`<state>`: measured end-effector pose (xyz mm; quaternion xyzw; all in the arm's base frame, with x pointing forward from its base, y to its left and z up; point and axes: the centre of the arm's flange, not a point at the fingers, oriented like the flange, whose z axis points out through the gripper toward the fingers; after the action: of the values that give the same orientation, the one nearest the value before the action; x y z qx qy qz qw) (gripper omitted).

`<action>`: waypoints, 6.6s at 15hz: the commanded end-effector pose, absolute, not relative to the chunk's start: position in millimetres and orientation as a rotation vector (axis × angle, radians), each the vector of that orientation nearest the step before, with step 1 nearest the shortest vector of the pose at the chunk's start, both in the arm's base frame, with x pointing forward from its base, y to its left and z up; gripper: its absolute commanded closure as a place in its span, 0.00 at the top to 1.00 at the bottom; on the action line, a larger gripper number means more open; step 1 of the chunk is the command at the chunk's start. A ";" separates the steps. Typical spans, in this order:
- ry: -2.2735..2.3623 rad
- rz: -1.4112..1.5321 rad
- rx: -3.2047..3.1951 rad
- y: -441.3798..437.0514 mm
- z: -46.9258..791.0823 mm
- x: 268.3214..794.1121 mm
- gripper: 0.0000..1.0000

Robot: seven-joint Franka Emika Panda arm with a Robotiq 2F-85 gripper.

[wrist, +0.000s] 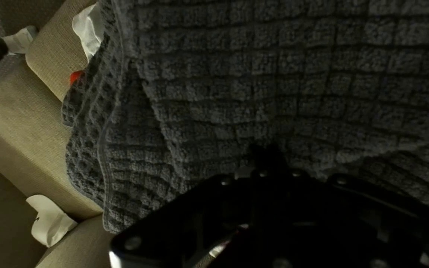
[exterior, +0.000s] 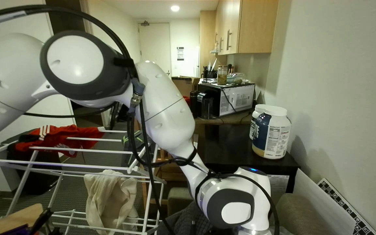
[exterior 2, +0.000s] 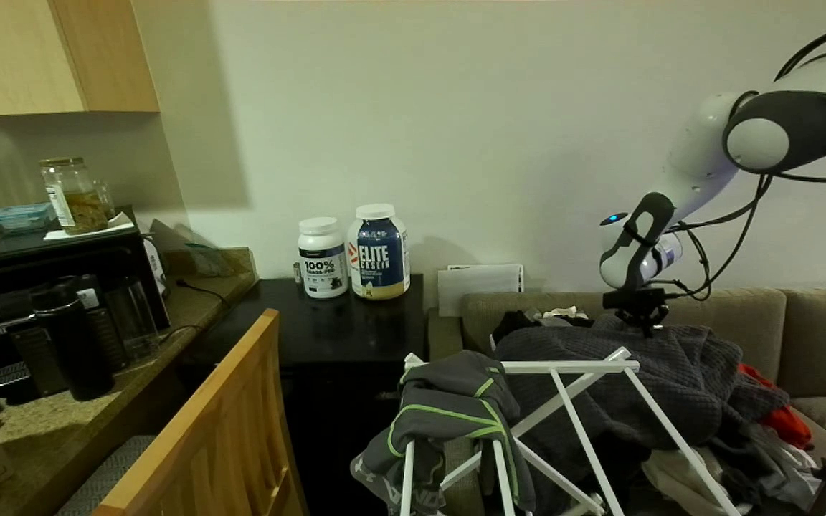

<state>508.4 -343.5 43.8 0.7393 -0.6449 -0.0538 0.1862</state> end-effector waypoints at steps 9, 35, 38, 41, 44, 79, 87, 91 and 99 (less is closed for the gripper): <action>-1.764 -0.238 2.400 -274.2 203.6 543.1 0.01; -0.865 -0.155 3.056 -146.7 372.4 553.2 0.01; -0.744 -0.147 3.101 -136.6 387.9 554.3 0.01; -0.653 -0.119 3.137 -125.9 407.9 554.7 0.01; -0.596 -0.086 3.165 -117.6 428.3 557.3 0.01; 0.653 -0.155 3.244 135.9 546.4 413.8 0.01; 0.856 -0.141 3.280 184.8 578.6 369.3 0.01; 0.785 -0.110 3.315 173.3 577.3 368.4 0.01; 0.243 -0.218 3.274 32.1 449.1 404.5 0.66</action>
<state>397.4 82.5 502.0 0.9860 0.1181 -0.0612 -0.1009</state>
